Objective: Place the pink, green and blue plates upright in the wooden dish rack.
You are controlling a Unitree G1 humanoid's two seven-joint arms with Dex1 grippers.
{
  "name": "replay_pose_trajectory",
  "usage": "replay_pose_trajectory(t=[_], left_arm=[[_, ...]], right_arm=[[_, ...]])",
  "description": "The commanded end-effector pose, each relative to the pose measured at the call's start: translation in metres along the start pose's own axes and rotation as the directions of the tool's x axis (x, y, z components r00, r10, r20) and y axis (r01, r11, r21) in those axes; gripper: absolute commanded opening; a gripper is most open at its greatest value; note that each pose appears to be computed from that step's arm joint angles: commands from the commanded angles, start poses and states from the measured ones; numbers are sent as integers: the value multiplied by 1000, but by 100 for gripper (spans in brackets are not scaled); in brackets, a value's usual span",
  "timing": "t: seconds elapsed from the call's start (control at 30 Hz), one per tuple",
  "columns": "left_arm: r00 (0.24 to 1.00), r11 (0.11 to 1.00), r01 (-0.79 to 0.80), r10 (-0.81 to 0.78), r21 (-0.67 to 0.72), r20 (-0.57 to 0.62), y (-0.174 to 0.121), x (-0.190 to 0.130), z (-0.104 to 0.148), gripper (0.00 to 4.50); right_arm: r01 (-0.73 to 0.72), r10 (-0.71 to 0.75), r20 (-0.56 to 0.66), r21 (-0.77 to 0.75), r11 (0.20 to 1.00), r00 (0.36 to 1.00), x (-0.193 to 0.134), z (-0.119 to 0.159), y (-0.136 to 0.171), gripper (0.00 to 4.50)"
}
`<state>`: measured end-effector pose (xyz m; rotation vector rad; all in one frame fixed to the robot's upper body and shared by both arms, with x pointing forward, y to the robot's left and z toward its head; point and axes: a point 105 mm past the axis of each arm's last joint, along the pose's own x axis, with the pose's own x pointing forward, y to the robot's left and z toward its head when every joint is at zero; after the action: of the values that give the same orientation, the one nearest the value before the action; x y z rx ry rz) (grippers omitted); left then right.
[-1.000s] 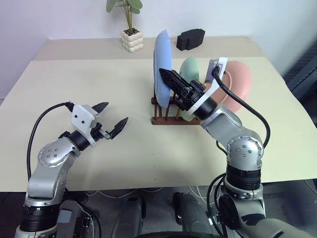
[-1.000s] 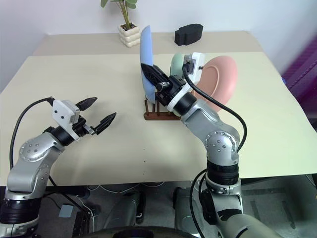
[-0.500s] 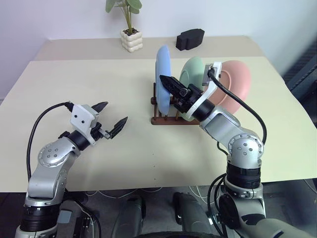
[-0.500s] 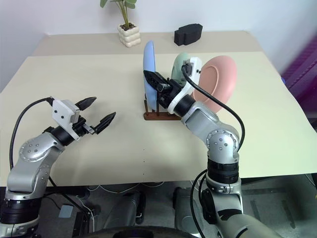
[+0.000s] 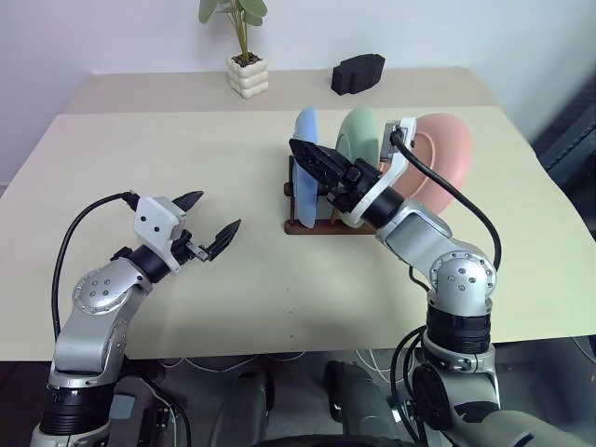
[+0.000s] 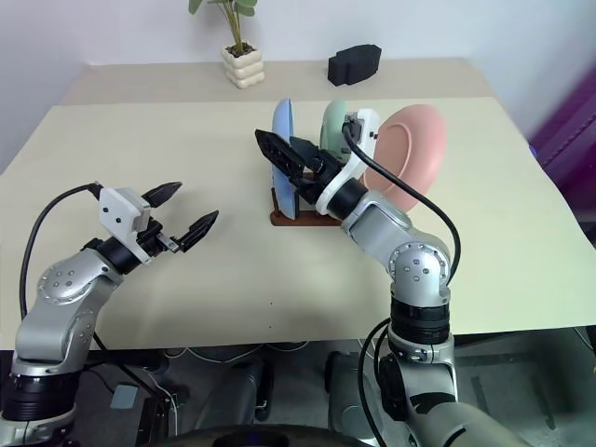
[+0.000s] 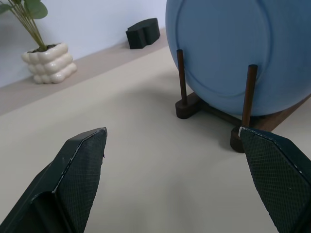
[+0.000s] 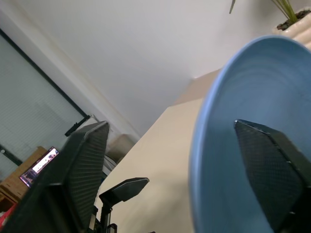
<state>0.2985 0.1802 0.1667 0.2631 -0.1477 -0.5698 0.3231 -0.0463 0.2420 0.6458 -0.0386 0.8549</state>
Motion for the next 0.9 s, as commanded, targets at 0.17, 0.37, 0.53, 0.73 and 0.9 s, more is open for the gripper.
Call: replay_pose_trajectory(t=[0.17,0.37,0.53,0.73,0.9], left_arm=[[999,1000,6,-7,28,38,-3,-1,9,450],[999,1000,9,-10,24,38,-4,-1,9,450],[999,1000,7,-8,22,38,-5,1,8,450],[999,1000,14,-14,11,37,-7,1,5,450],[995,997,79,-78,-18,62,-14,7,9,450]], right_arm=[[-100,113,77,-153,983,991,2,26,26,390],[-177,214,60,-373,911,975,1,42,47,390],[-187,249,28,-583,791,968,-9,60,50,390],[-37,172,123,-699,714,977,-41,129,22,339],[186,-50,195,-782,595,979,-76,171,-21,118]])
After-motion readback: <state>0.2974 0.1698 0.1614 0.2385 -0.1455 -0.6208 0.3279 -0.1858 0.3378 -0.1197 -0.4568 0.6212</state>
